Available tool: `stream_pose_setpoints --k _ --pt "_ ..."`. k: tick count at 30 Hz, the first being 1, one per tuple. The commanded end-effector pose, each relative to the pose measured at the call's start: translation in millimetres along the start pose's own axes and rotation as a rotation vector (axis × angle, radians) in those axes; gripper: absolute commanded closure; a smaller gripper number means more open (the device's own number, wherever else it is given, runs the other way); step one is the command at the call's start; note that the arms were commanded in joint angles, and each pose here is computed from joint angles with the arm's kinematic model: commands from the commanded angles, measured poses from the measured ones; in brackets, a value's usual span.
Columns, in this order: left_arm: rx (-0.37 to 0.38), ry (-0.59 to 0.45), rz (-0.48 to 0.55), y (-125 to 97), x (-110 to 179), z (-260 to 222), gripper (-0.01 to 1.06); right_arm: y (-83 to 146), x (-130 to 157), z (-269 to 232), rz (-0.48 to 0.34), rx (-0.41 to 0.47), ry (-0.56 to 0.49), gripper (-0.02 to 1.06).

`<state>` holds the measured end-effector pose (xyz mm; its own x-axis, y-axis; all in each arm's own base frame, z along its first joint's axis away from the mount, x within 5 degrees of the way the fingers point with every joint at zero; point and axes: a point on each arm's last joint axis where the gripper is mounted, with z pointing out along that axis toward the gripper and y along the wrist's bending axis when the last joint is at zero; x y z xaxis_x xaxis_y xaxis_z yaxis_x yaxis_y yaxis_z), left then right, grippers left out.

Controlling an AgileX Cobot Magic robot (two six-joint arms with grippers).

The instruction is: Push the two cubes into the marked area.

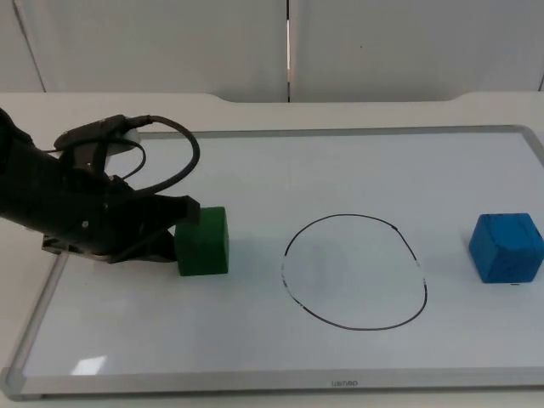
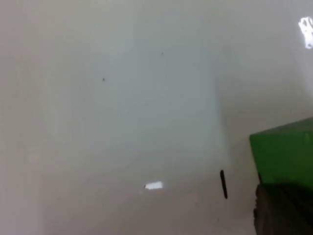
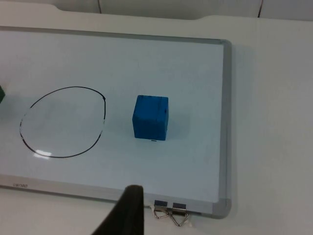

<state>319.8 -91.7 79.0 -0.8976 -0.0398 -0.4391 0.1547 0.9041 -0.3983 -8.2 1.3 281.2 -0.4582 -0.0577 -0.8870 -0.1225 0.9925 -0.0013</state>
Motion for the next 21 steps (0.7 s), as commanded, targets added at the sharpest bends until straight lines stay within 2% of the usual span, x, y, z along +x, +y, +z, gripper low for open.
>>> stream_pose_setpoints --k 1,8,16,21 --pt "0.003 -0.010 -0.009 -1.9 -2.6 0.2 1.05 0.4 0.6 1.0 -0.003 0.001 -0.005 -0.01" --pt "0.041 -0.011 0.004 -11.4 -4.3 1.9 1.05 0.4 0.6 1.0 -0.003 0.001 -0.005 -0.01" --pt "0.044 -0.009 0.042 -25.5 -6.8 9.4 1.05 0.4 0.6 1.0 -0.003 0.001 -0.005 -0.01" --pt "0.044 -0.010 0.034 -26.6 -7.1 9.6 1.05 0.4 0.6 1.0 -0.003 0.001 -0.005 -0.01"
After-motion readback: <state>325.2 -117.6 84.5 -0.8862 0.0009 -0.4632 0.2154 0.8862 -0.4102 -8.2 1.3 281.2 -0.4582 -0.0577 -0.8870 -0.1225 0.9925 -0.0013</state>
